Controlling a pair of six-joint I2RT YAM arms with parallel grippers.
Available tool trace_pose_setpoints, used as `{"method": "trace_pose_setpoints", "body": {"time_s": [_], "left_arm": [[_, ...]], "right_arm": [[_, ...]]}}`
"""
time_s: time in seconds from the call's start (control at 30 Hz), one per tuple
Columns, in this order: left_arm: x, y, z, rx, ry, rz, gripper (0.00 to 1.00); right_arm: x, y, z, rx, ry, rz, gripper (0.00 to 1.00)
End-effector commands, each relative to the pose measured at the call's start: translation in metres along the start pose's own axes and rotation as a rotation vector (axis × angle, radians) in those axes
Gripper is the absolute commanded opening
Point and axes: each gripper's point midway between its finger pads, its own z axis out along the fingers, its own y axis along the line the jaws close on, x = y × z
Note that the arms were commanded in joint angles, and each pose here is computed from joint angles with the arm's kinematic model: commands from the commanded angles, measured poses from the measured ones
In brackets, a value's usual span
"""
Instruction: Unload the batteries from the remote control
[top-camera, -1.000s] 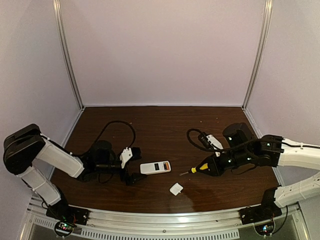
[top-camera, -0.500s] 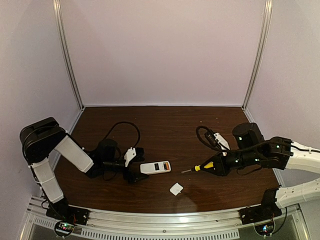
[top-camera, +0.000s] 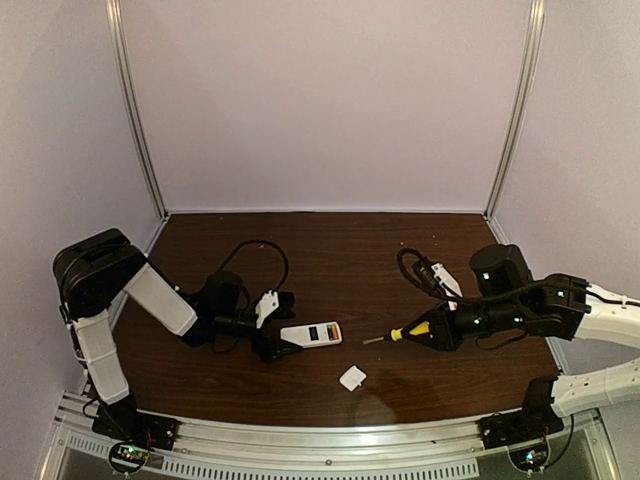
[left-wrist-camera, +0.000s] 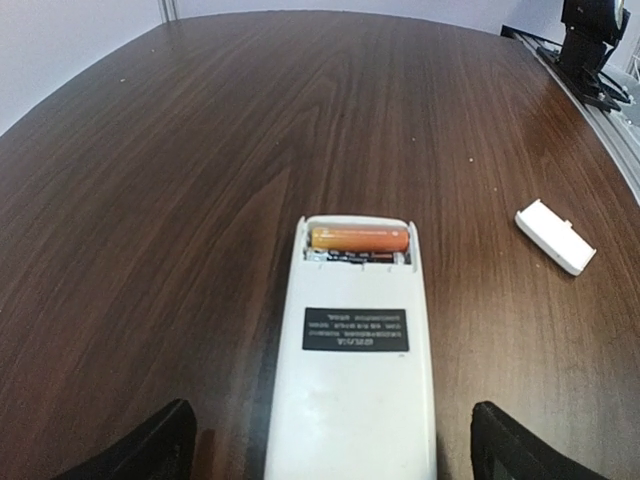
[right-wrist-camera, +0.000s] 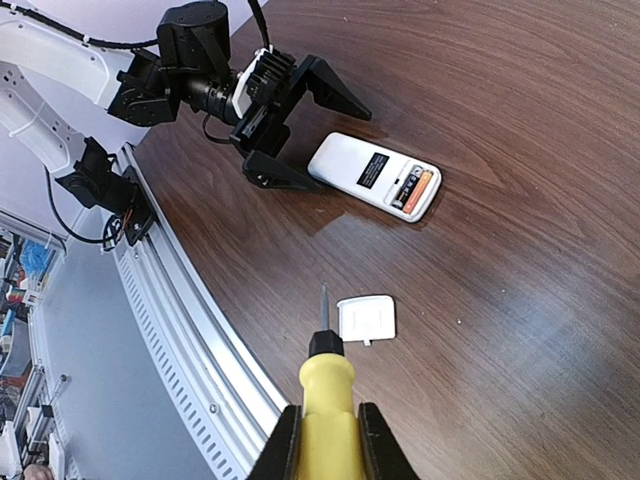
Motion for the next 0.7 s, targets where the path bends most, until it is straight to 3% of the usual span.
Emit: {"method": "trace_pose_setpoints", "body": {"time_s": [0.0,0.67], "left_arm": [[0.003,-0.001,0.006,0.042,0.003,0.018,0.97],[0.01,-0.005,0.023,0.138,0.009,0.031,0.83]], "right_arm": [[0.004,-0.001,-0.002,-0.002,0.001,0.021,0.0],[0.001,-0.001,-0.009,0.0,-0.03,0.03,0.0]]}}
